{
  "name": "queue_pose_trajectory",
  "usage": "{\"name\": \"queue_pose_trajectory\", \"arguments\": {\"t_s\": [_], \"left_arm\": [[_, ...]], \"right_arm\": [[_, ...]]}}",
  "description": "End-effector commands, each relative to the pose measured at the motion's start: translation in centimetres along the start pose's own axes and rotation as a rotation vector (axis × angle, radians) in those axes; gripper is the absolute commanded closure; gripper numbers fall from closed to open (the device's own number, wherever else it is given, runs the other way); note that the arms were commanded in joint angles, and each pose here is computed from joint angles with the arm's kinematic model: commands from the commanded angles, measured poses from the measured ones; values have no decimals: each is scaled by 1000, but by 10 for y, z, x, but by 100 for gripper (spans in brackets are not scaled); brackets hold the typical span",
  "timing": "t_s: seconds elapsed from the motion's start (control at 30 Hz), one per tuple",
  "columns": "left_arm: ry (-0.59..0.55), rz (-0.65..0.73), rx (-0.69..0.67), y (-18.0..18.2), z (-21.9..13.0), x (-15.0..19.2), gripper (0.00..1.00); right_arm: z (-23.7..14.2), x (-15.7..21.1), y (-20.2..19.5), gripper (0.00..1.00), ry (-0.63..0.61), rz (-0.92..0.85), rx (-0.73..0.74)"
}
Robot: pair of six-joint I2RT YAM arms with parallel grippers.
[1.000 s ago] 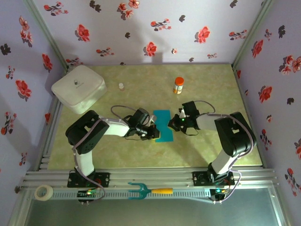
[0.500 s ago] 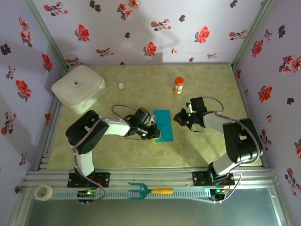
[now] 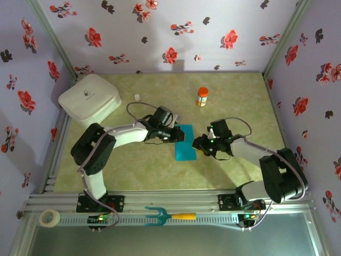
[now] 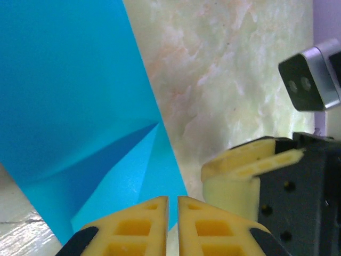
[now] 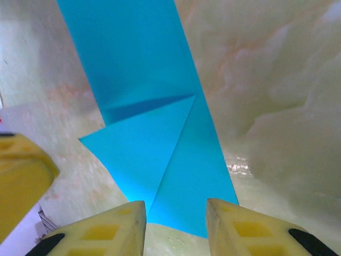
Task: Fold a paper plane with a square sheet of paper (pick it up from the middle)
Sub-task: Fold the triangle a second time at the center of the table, then turn over the paper at the center of the table.
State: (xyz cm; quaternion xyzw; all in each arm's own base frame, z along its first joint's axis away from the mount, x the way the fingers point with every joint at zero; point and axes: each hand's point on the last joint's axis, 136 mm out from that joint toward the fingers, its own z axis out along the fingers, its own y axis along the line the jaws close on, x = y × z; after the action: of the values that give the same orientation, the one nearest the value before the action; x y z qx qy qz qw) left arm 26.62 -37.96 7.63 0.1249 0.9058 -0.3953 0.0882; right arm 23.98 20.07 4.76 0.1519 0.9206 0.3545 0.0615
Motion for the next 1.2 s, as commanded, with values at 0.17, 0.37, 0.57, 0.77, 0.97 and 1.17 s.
{"name": "queue_pose_trajectory", "arguments": {"t_s": [0.17,0.37,0.57,0.77,0.97,1.17], "left_arm": [[120,-10,-92,36,21,26,87],[143,-38,-135,56,29,39,90],[146,-47,-135,57,29,43,91],[130,-51,-124,54,30,41,95],[126,-55,-126,55,30,40,96],[132,-61,-128,57,32,43,96]], "right_arm": [[5,14,-5,63,14,20,34],[8,22,-10,60,32,14,75],[12,25,-16,58,44,18,109],[19,28,-17,57,63,14,121],[28,20,-8,57,63,4,85],[26,3,19,49,20,-35,11]]}}
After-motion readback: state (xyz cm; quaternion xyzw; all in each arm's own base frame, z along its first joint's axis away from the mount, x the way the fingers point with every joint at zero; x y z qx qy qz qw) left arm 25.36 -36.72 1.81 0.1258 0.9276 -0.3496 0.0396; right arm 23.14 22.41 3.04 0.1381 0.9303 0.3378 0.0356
